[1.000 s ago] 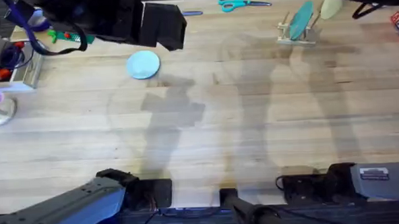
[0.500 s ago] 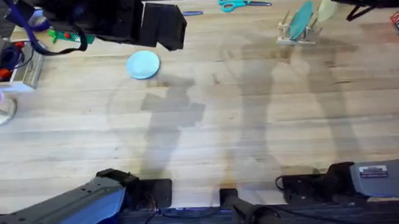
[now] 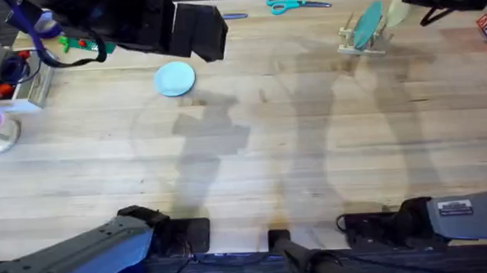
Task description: Pick up the plates from the table one by one and place each into a slot on the dish rack.
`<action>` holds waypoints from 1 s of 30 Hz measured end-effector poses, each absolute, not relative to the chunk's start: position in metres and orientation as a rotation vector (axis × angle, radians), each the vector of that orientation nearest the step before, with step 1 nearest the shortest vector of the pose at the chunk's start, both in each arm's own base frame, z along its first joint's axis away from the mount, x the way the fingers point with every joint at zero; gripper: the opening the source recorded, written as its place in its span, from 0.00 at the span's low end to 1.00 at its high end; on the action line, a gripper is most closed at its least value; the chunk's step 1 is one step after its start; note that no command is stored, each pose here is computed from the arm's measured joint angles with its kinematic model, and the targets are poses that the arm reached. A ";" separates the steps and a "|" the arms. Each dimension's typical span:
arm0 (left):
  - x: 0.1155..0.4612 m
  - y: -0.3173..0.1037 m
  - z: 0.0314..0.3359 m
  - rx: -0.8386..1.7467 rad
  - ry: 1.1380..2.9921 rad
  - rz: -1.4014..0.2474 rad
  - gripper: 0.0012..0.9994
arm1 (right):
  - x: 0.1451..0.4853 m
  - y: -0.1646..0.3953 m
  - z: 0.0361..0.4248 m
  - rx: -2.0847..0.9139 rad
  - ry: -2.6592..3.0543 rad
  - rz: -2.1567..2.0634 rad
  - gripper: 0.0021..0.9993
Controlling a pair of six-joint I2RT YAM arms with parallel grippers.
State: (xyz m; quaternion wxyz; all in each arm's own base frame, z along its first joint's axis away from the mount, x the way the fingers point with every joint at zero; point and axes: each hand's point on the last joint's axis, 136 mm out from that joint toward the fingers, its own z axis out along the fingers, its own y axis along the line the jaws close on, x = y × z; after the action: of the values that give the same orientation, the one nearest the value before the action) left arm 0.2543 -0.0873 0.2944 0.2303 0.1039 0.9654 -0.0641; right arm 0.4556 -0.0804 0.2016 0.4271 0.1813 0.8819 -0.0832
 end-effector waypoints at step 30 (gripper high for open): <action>0.254 -0.087 0.294 0.286 2.656 -0.177 0.99 | 0.466 -0.081 0.188 0.448 2.212 -0.210 0.03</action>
State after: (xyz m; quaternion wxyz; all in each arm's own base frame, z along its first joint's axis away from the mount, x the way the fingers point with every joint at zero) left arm 0.2543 -0.0874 0.2944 0.2303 0.1039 0.9654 -0.0643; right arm 0.4658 -0.0812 0.1878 0.4238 0.1791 0.8839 -0.0841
